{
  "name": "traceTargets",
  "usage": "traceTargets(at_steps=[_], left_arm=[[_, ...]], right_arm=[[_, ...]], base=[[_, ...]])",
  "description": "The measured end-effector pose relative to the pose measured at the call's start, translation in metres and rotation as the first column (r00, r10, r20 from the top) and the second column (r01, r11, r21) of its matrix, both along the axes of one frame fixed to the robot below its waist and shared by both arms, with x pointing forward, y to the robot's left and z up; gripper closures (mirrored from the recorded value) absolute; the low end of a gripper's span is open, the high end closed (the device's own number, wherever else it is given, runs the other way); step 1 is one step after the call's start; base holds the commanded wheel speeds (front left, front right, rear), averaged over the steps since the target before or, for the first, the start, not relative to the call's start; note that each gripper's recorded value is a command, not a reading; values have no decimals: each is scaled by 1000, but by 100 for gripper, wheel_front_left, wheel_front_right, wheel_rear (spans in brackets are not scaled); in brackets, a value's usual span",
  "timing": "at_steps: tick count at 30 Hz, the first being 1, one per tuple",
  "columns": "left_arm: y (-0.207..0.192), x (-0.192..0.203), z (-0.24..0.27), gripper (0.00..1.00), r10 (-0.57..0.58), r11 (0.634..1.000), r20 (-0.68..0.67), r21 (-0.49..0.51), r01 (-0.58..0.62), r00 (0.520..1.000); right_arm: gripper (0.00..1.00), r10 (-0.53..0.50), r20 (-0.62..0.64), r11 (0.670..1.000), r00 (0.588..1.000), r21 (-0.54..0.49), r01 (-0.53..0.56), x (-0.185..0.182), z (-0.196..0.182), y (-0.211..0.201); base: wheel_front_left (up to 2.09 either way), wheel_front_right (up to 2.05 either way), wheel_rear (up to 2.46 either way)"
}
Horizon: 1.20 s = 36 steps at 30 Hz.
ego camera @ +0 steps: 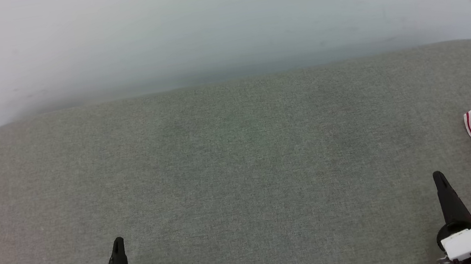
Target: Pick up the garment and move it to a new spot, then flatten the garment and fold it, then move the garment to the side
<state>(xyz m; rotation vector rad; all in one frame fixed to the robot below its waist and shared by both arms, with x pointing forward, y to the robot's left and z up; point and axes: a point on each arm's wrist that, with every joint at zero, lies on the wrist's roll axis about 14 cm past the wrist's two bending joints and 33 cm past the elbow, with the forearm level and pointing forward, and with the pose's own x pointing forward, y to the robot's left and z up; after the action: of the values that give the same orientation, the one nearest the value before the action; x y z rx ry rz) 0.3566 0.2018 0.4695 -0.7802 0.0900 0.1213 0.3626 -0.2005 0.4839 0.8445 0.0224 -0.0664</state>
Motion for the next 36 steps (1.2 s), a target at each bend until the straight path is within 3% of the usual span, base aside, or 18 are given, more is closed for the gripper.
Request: traceTargets(at_steps=[17,36], left_arm=[[0,8,5,100,10,977,17,-213,-6,1000],[-1,16,12,100,16,915,44,-404,3,999]], right_arm=[[100,-3,7,981,1000,194,1,8,5,0],[100,-3,12,928,1000,372,-1,13,7,-1]], base=[[0,0,0],[0,0,0]])
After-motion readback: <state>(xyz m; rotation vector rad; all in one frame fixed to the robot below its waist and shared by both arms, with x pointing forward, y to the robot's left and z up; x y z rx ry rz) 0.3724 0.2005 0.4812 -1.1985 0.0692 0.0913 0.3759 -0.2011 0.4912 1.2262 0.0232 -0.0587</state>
